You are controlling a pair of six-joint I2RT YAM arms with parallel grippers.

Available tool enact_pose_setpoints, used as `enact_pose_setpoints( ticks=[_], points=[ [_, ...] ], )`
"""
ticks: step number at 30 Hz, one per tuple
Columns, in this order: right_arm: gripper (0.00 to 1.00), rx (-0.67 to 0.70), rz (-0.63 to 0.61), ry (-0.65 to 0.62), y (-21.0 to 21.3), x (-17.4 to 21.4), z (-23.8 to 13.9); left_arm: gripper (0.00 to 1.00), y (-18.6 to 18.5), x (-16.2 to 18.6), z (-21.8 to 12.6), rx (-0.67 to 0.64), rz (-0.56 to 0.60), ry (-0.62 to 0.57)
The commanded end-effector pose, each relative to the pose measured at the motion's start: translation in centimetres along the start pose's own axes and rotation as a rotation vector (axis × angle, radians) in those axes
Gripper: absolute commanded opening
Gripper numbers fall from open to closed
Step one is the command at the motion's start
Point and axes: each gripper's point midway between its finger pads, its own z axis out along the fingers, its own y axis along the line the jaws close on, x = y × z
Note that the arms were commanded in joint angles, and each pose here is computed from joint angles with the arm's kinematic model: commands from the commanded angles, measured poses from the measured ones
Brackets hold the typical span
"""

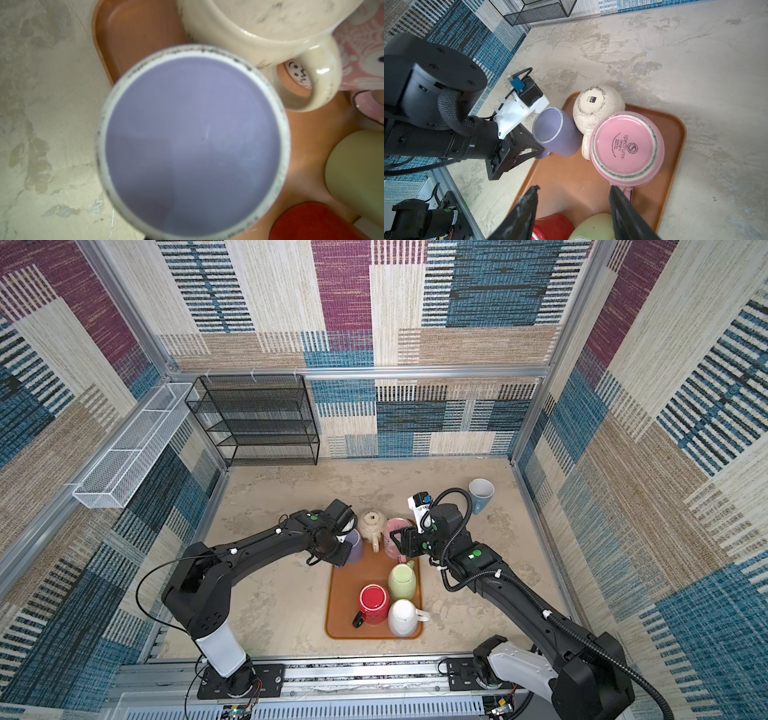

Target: Turn the mug right side up

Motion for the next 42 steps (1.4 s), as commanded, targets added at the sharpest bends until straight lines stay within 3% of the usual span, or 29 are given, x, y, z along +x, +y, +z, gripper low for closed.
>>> enact_pose_setpoints(
  ticks=[1, 12, 18, 42],
  points=[
    [0.58, -0.021, -0.013, -0.027, 0.6, -0.9, -0.2, 0.25, 0.1, -0.3, 0.1, -0.009, 0.014, -0.005],
    [0.58, -0.02, -0.011, -0.025, 0.5, -0.6, -0.2, 0.13, 0.0, -0.5, 0.1, -0.005, 0.014, -0.006],
    [0.58, -0.024, -0.01, -0.025, 0.5, -0.6, -0.2, 0.01, -0.3, -0.5, 0.0, 0.009, 0.012, -0.008],
    [0.58, -0.08, -0.021, -0.06, 1.9, -1.5, -1.4, 0.0, -1.3, -1.1, -5.0, 0.106, -0.003, -0.128]
  ],
)
